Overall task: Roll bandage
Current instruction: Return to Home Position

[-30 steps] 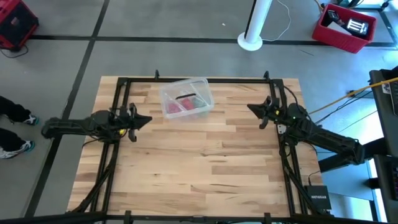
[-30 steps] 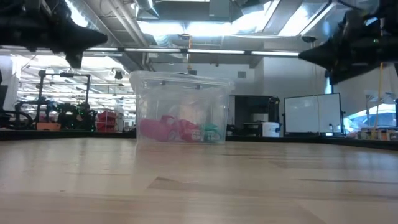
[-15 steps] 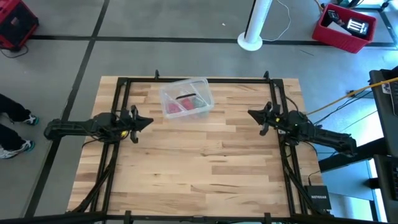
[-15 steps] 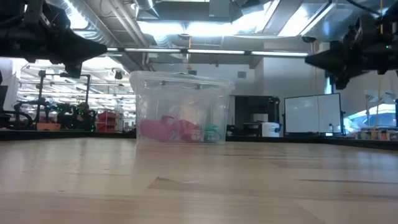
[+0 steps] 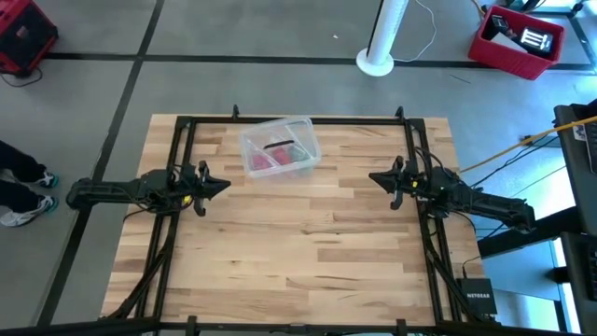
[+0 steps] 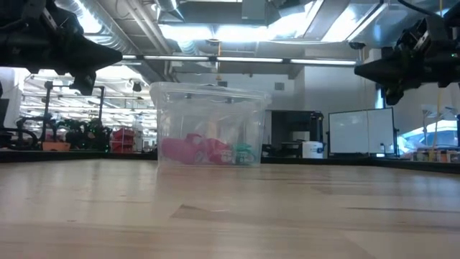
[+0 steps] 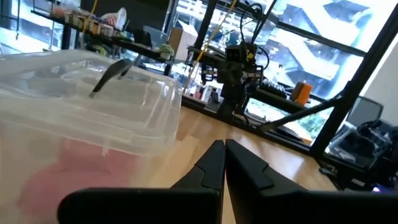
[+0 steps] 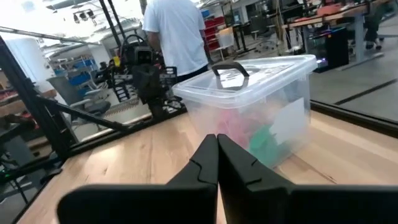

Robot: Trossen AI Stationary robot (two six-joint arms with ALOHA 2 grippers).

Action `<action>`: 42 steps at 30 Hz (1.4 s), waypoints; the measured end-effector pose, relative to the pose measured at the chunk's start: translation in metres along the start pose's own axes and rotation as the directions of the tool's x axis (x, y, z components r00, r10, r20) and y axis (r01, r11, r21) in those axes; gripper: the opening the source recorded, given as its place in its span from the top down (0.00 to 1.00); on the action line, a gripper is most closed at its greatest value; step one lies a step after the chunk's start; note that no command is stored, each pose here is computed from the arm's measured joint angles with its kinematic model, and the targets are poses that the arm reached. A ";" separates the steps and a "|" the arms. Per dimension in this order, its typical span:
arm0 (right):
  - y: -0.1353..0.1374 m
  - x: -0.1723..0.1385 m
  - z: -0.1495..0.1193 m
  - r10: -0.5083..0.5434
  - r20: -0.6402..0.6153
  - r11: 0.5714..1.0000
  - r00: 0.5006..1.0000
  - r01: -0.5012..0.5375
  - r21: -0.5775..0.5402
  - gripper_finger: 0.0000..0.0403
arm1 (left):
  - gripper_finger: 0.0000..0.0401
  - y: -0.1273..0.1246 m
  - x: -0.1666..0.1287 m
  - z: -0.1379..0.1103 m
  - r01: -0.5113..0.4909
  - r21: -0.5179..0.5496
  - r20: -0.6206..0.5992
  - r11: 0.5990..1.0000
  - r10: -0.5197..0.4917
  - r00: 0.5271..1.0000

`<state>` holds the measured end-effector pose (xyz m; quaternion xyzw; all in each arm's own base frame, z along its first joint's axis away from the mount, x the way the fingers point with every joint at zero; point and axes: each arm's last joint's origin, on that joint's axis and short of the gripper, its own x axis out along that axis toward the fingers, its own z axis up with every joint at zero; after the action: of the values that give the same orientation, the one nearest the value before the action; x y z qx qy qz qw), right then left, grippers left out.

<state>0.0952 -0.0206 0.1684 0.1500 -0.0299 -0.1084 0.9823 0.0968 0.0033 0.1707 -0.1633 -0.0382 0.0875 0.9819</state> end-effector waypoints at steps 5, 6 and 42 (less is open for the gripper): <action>0.000 0.000 0.000 0.001 -0.001 1.000 1.000 -0.001 0.002 0.99 | 0.99 0.000 0.000 0.000 -0.001 -0.011 0.001 1.000 0.001 1.000; 0.000 0.000 0.000 0.003 -0.002 1.000 1.000 -0.003 0.002 0.99 | 0.99 0.000 0.000 0.000 -0.001 -0.008 0.001 1.000 0.001 1.000; 0.000 0.000 -0.001 0.002 -0.010 1.000 1.000 -0.002 0.004 0.99 | 0.99 0.000 0.000 0.000 -0.002 0.013 0.000 1.000 0.002 1.000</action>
<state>0.0953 -0.0205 0.1672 0.1522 -0.0254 -0.1066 0.9823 0.0968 0.0033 0.1706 -0.1571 -0.0376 0.0885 0.9829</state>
